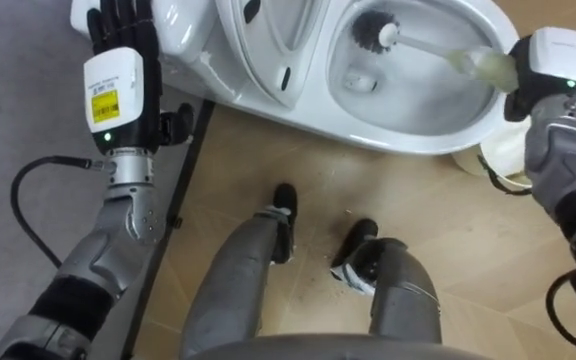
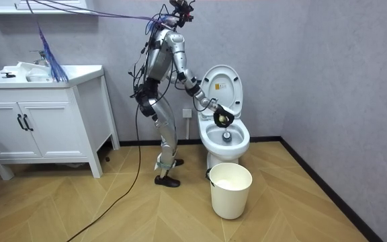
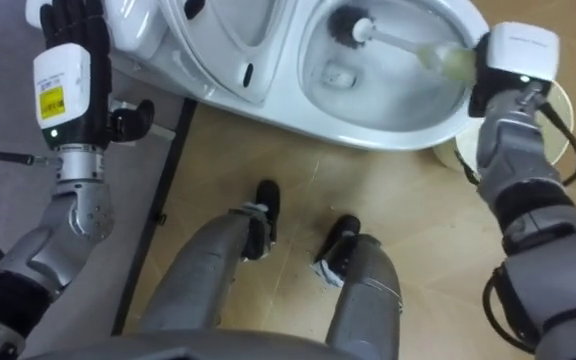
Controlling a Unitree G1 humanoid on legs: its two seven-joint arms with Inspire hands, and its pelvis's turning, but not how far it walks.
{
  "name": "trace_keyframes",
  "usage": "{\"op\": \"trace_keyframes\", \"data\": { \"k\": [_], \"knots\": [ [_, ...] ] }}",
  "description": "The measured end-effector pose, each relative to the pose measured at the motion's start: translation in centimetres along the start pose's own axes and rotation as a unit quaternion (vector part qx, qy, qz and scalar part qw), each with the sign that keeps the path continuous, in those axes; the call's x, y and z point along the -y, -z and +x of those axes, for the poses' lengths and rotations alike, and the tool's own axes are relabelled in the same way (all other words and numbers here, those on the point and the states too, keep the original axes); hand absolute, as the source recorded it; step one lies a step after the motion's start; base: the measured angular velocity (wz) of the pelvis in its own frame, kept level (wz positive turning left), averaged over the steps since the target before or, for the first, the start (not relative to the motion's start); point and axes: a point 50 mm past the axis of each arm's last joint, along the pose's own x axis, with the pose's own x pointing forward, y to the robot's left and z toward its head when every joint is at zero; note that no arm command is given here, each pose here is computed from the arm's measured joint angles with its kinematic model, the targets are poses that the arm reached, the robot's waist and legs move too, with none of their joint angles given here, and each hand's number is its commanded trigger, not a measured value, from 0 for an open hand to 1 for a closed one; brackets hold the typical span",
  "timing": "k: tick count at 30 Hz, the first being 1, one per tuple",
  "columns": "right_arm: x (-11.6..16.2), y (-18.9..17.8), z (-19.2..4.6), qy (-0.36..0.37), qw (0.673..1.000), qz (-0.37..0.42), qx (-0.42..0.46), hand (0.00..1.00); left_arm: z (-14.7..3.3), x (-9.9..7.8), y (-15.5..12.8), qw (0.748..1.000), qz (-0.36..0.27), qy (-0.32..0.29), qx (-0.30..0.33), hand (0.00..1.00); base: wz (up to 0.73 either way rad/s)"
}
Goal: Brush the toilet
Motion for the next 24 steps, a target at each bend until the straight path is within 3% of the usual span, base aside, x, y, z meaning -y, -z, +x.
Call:
{"op": "trace_keyframes", "data": {
  "k": [6,11,24],
  "knots": [
    [-0.9,-2.6,-1.6,-0.014,0.997,-0.058,0.051,1.0,-1.2,0.6,0.5,1.0,-0.005,0.015,-0.019,0.0,-0.09],
    [-1.3,-3.8,-3.4,-0.035,0.995,-0.062,0.067,1.0,-2.0,0.7,1.1,0.999,-0.021,0.008,-0.043,0.0,-0.03],
    [-2.5,-4.4,-5.9,-0.107,0.988,-0.085,0.073,1.0,-3.4,1.3,2.2,0.996,-0.044,0.017,-0.071,0.0,0.0]
  ]
}}
